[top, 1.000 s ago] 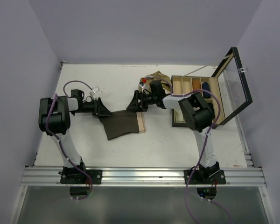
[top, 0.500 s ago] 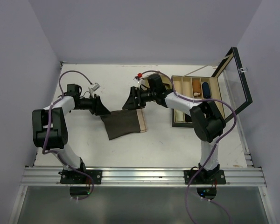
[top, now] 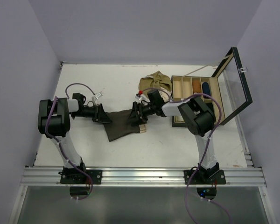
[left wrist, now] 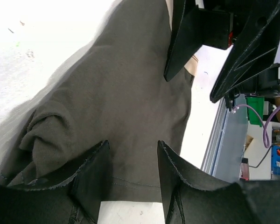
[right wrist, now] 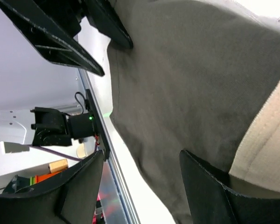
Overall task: Roll the underwear
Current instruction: Fold the underwear
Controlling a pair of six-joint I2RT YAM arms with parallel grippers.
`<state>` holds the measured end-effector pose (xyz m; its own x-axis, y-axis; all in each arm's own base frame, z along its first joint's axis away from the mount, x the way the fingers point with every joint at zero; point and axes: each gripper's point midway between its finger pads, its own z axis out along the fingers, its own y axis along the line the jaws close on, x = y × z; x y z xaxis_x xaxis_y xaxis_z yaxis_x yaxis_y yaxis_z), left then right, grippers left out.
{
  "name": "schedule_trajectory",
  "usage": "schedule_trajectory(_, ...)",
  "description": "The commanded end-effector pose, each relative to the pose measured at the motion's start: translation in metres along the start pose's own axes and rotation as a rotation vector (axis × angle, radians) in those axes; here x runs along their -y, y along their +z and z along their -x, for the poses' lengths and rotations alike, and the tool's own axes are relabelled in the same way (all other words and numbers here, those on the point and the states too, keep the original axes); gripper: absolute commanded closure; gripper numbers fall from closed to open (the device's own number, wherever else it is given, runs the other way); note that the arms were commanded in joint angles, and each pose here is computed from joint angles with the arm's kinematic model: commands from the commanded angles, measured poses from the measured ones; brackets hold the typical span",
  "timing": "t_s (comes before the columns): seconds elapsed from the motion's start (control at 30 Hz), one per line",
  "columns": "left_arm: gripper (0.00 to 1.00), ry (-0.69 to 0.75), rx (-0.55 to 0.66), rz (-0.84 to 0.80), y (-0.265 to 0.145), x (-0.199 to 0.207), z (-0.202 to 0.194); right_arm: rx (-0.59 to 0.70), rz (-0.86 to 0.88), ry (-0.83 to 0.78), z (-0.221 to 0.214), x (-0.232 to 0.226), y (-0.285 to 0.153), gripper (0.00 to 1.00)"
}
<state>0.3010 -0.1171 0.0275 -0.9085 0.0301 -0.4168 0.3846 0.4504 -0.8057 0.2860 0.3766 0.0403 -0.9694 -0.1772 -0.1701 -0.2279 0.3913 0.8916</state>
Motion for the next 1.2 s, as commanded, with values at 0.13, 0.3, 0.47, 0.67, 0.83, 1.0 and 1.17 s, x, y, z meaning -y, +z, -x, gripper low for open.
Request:
schedule_trajectory(0.13,0.49,0.195,0.009,0.023,-0.023,0.015,0.031,0.12,0.087,-0.002,0.013,-0.05,-0.009,0.3)
schedule_trajectory(0.3,0.48,0.318,0.031,-0.013,-0.039,0.057,0.036,0.168,0.14,-0.087,0.014,-0.101,-0.036,0.28)
schedule_trajectory(0.47,0.48,0.257,0.02,-0.033,-0.027,0.063,0.01,0.147,0.049,-0.175,0.015,-0.076,-0.034,0.3)
schedule_trajectory(0.67,0.49,0.135,-0.006,-0.028,-0.007,0.037,0.0,0.139,-0.001,-0.208,0.034,-0.033,-0.018,0.36)
schedule_trajectory(0.83,0.5,0.065,-0.019,0.04,0.003,0.001,0.003,0.143,-0.026,-0.138,0.035,0.004,-0.01,0.37)
schedule_trajectory(1.0,0.51,0.053,-0.011,0.109,0.002,-0.026,0.027,0.15,-0.029,0.05,0.013,0.031,-0.002,0.41)
schedule_trajectory(1.17,0.51,0.139,-0.017,0.081,-0.005,-0.015,0.043,0.163,0.032,0.104,0.0,0.013,-0.005,0.44)
